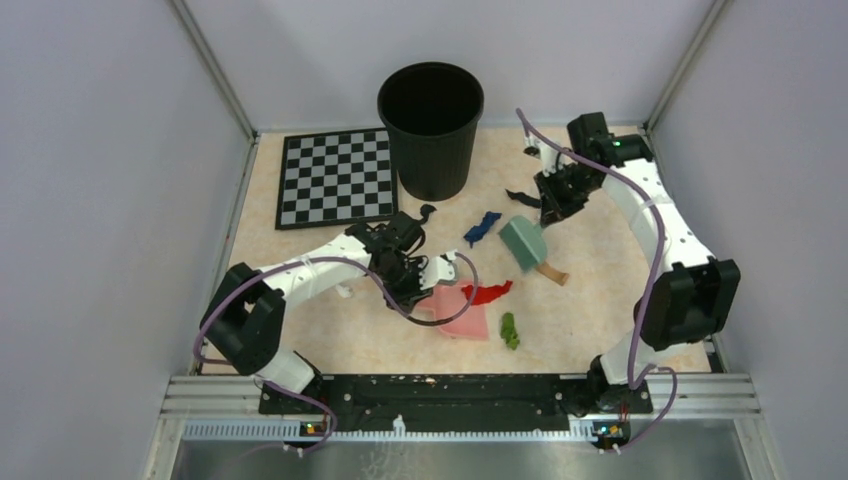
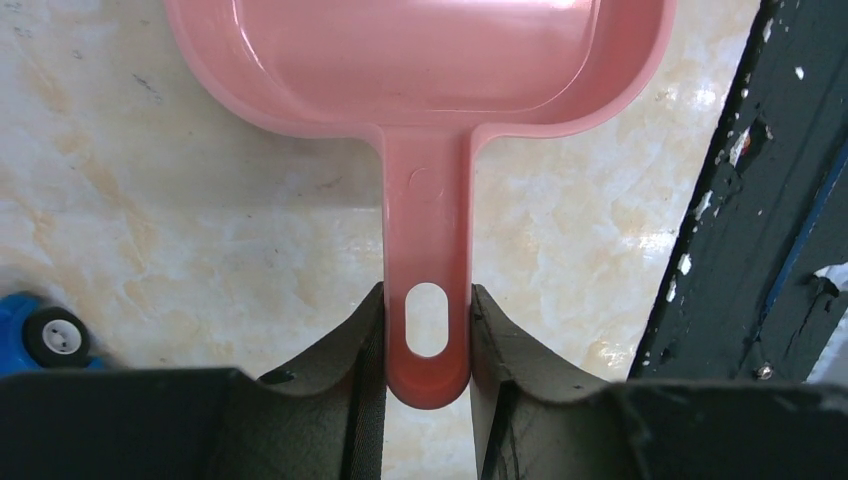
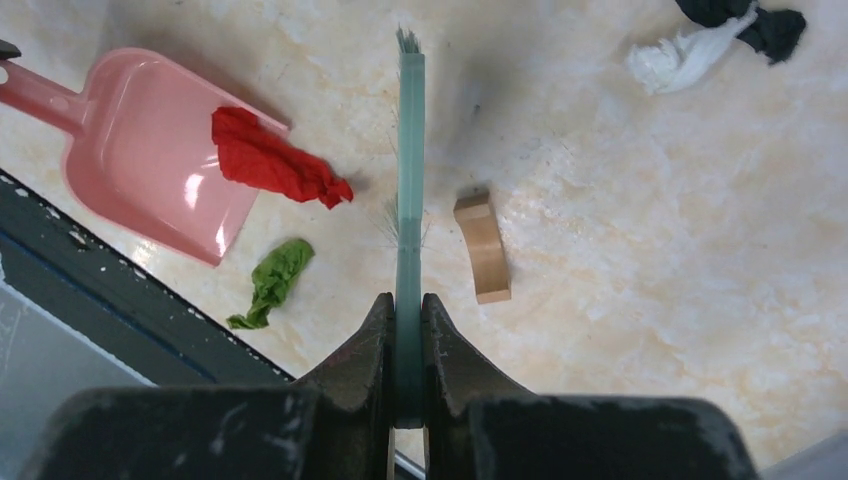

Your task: Sweep away the paper scraps from the table

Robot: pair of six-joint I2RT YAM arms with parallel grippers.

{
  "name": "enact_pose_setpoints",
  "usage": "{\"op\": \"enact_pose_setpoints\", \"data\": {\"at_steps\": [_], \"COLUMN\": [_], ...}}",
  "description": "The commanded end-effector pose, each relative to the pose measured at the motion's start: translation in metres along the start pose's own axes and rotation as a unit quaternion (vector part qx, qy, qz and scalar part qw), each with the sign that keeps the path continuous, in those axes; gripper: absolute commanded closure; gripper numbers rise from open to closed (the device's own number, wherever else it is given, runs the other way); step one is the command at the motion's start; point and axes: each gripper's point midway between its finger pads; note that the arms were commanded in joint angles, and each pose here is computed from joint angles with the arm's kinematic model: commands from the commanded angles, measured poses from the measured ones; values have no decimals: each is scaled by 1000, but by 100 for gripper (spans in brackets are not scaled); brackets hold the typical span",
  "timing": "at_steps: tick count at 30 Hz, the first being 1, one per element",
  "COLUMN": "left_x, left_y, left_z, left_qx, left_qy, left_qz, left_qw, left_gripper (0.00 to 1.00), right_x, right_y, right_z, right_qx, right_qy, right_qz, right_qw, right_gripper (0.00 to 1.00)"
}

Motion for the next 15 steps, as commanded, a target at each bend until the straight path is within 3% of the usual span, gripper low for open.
{"op": "enact_pose_setpoints", "data": {"at_steps": [1, 6, 15], "left_x": [8, 14, 16], "left_y": [5, -5, -14], "left_z": [24, 38, 52], "left_qx": [-25, -41, -72], "left_qy": [20, 33, 67], "left_qz": [10, 4, -3], "left_qw": [999, 999, 995], "left_gripper": [100, 100, 100], "right_x": [19, 48, 77], "right_y": [-28, -48, -24], "right_z": [12, 19, 60], "right_qx": [15, 31, -33], "right_qy": [32, 24, -53], "right_qz": [10, 35, 115], "right_qw": [999, 999, 991], "right_gripper": [100, 100, 100]}}
Point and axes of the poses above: each gripper's point midway between its finger pads, its own y axis back along the fingers, its own x axis along the line the jaws close on, z = x × y, and after that the axes turned 11 degrees about y, right-handed
